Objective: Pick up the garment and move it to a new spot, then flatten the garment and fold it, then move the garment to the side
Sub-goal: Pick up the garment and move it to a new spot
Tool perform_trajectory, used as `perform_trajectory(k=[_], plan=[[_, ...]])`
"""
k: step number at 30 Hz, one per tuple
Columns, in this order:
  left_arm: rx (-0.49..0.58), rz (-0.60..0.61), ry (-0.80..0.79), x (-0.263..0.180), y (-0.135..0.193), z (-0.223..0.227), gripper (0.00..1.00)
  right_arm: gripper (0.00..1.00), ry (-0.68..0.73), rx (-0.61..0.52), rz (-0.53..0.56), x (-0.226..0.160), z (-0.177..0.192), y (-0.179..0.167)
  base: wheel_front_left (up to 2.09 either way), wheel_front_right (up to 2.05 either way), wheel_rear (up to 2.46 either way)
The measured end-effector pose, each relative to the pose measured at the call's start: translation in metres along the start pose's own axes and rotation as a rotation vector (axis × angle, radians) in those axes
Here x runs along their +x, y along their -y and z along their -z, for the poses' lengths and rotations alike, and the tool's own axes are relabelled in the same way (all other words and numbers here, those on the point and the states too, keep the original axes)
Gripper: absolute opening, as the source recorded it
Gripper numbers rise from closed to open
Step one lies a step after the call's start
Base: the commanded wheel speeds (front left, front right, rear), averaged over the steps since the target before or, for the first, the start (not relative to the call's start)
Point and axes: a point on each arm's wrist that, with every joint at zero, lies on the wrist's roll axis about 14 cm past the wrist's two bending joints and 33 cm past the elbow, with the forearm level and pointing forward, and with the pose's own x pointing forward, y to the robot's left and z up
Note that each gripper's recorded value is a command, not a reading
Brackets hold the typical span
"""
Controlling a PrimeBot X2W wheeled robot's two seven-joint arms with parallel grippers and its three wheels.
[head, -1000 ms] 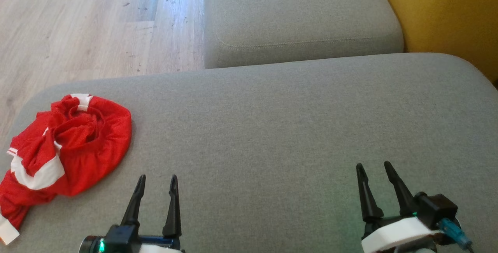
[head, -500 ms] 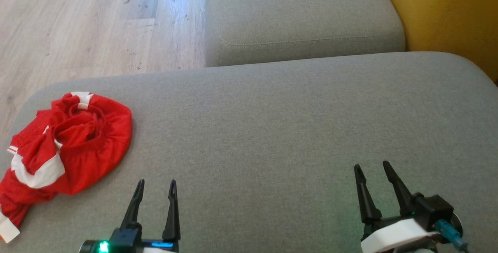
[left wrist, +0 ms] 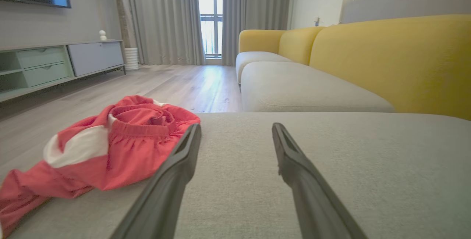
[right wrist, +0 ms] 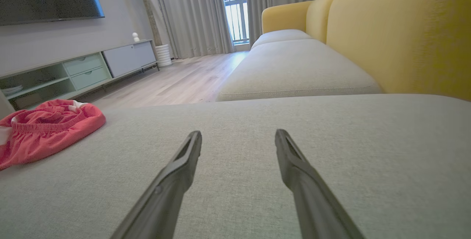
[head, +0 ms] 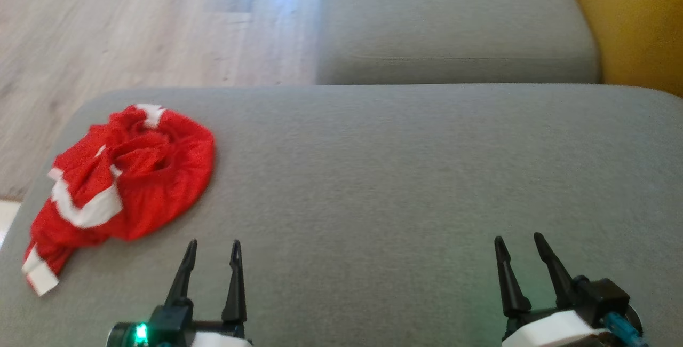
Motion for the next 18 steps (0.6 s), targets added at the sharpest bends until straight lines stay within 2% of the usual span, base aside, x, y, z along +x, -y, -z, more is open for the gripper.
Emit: perform_trajectory(k=[7, 18], plan=[[0.001, -0.160, 0.015, -0.019, -0.047, -0.004, 1.00, 1.00, -0.039, 0.001, -0.150, 0.022, 0.009, -0.043, 0.00, 0.00, 0.00], [0.006, -0.445, 0.024, -0.077, -0.119, -0.006, 1.00, 1.00, -0.079, -0.008, -0.368, 0.051, 0.018, -0.109, 0.00, 0.00, 0.00]])
